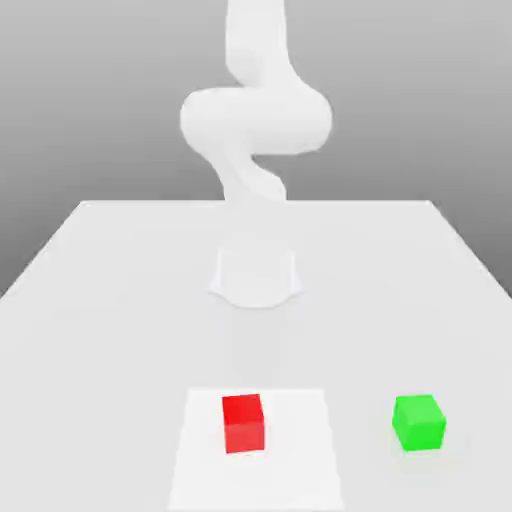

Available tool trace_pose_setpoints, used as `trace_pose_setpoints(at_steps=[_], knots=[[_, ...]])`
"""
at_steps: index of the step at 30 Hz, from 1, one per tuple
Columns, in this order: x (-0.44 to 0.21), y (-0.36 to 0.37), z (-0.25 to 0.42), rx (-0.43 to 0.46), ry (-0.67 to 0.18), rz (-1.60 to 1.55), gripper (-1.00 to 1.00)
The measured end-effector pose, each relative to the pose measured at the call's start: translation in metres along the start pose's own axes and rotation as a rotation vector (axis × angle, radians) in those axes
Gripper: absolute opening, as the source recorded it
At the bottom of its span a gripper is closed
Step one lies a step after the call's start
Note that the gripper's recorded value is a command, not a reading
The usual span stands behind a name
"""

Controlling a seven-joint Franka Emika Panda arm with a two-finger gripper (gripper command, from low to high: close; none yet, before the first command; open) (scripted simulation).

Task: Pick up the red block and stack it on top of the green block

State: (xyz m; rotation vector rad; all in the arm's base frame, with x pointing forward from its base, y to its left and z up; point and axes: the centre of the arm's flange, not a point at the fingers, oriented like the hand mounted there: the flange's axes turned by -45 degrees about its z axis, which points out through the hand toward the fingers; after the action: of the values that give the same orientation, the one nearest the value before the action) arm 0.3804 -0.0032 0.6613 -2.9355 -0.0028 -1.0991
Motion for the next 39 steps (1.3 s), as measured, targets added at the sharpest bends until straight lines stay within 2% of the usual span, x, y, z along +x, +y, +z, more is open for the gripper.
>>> trace_pose_setpoints(at_steps=[10,20,26,27,34,39], knots=[[-0.102,0.009,0.223,0.025,-0.360,-0.062,0.00],[-0.276,0.017,0.348,0.040,-0.695,-0.124,0.00],[-0.324,0.017,0.394,0.042,-0.715,-0.131,0.00],[-0.328,0.017,0.398,0.042,-0.716,-0.130,-1.00],[-0.328,0.017,0.397,0.042,-0.716,-0.130,-1.00],[-0.297,0.016,0.364,0.042,-0.716,-0.131,-1.00]])
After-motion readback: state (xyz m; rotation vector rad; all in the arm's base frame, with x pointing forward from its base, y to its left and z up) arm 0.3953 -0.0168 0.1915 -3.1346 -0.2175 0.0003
